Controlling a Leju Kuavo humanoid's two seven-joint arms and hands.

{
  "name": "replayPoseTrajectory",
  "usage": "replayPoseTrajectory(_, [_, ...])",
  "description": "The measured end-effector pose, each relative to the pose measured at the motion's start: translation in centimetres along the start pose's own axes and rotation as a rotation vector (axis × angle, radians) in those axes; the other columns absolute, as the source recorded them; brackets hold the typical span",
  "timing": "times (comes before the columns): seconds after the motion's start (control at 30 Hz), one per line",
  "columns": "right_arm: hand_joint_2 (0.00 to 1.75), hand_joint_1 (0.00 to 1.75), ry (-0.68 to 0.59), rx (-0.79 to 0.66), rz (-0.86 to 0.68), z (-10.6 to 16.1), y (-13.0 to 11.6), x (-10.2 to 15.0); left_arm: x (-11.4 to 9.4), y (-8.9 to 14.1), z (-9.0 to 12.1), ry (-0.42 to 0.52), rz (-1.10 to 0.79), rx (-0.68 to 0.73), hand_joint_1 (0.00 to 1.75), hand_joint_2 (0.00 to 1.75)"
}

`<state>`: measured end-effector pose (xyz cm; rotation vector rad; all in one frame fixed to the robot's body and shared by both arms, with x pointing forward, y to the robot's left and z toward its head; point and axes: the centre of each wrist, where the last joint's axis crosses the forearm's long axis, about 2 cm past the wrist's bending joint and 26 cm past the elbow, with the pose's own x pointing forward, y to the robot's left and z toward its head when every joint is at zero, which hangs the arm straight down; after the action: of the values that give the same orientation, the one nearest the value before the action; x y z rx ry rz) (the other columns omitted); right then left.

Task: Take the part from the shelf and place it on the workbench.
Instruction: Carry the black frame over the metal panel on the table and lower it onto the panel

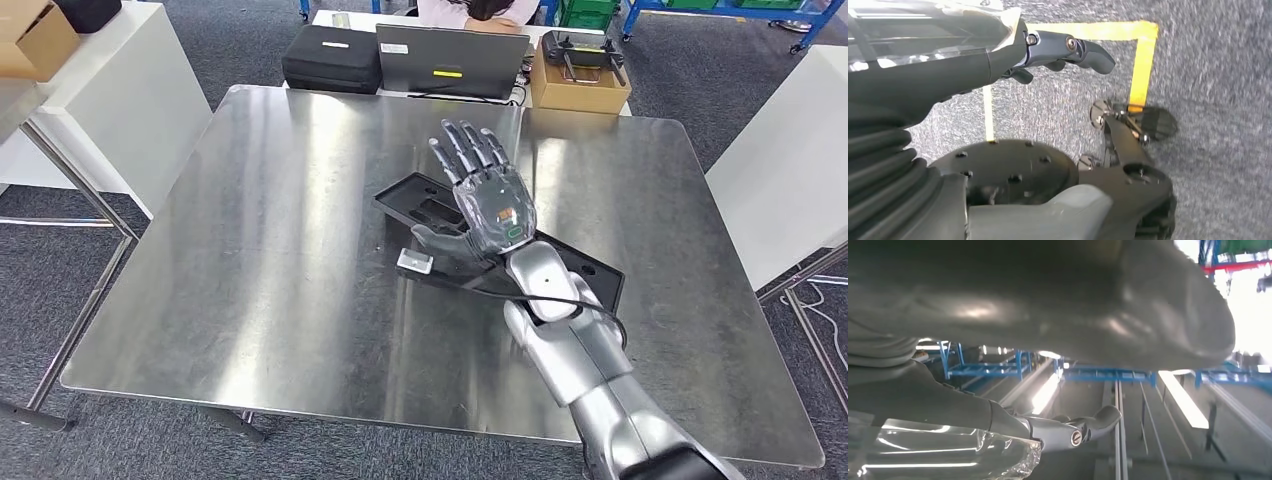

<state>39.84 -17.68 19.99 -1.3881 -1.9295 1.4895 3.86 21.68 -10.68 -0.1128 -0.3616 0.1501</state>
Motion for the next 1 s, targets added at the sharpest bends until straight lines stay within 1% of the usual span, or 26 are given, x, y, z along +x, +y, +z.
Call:
replayPoseTrajectory(0.2, [0.0,0.0,-0.013,-0.152,0.014,6.3,-2.4,2.4,-0.1,0.2,0.0,-0.015,0.028,0.016,0.0,0.0])
replayPoseTrajectory(0.37, [0.0,0.0,-0.04,-0.289,0.025,11.3,-4.9,2.9,-0.2,0.2,0.1,-0.024,0.001,0.019,0.0,0.0])
replayPoseTrajectory(0.5, [0.0,0.0,-0.09,-0.351,0.018,14.6,-6.3,3.3,-0.2,0.1,0.1,-0.023,0.009,0.009,0.0,0.0])
replayPoseTrajectory(0.67, [0.0,0.0,-0.099,-0.364,0.017,16.3,-7.2,3.4,-0.3,-0.1,0.1,-0.023,0.012,0.005,0.0,0.0])
replayPoseTrajectory(1.0, [0.0,0.0,-0.105,-0.375,0.019,17.1,-7.9,3.3,-0.3,-0.1,0.1,-0.023,0.013,0.004,0.0,0.0])
